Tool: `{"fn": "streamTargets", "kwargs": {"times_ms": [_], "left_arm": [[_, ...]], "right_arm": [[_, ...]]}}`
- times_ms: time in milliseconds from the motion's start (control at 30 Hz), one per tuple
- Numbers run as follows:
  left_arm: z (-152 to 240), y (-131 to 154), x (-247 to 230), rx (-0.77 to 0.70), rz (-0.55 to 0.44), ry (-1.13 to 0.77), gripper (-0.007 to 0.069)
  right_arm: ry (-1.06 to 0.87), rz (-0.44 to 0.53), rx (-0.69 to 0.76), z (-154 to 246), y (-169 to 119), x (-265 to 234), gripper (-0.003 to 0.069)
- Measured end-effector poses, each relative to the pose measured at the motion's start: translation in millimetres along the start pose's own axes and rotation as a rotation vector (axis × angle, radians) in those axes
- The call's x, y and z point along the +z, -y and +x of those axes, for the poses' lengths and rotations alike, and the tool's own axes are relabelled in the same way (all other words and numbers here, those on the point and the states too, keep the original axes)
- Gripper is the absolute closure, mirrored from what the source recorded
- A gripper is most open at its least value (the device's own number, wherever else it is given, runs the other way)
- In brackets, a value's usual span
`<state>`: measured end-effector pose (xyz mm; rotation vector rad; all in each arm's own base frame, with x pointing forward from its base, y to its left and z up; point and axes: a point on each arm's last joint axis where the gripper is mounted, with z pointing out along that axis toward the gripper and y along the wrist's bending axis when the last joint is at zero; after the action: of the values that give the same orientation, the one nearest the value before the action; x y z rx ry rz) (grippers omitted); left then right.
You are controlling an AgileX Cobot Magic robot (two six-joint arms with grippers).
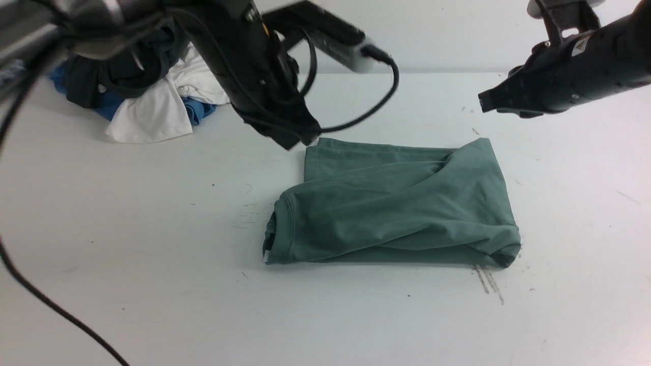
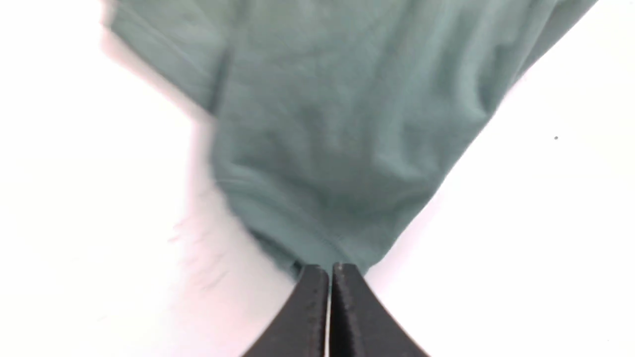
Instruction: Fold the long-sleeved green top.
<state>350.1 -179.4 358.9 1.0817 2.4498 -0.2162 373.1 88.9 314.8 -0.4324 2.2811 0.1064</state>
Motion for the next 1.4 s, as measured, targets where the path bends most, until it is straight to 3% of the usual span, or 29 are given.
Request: {"fn": "streamTargets", "kwargs": {"times_ms": [267, 500, 733, 900, 1133, 1400], "left_arm": [[30, 7, -99, -0.038, -0.239, 0.114, 0.0632], [113, 37, -157, -0.12, -0.345, 0.139, 0.0632], [200, 69, -155, -0.214, -0.343, 0.153, 0.0632], [261, 89, -135, -0.293, -0.35, 0.272, 0.0632], [301, 103, -116, -0.31, -0.362, 0.426, 0.0632], [322, 111, -109, -0.282, -0.396, 0.646, 0.0632]], "right_arm": [[0.031, -0.024, 0.013, -6, -3, -29, 0.0673], [0.321, -0.019, -0.007, -22, -10, -151, 0.0674], [0.446, -0.036, 0.001, 20, -21, -208, 0.0674], [0.601, -0.013, 0.03, 76, -29, -242, 0.0674], [0.777, 0.023, 0.036, 130, -35, -273, 0.0674], [0.868, 0.04, 0.036, 153, -38, -286, 0.0674]]}}
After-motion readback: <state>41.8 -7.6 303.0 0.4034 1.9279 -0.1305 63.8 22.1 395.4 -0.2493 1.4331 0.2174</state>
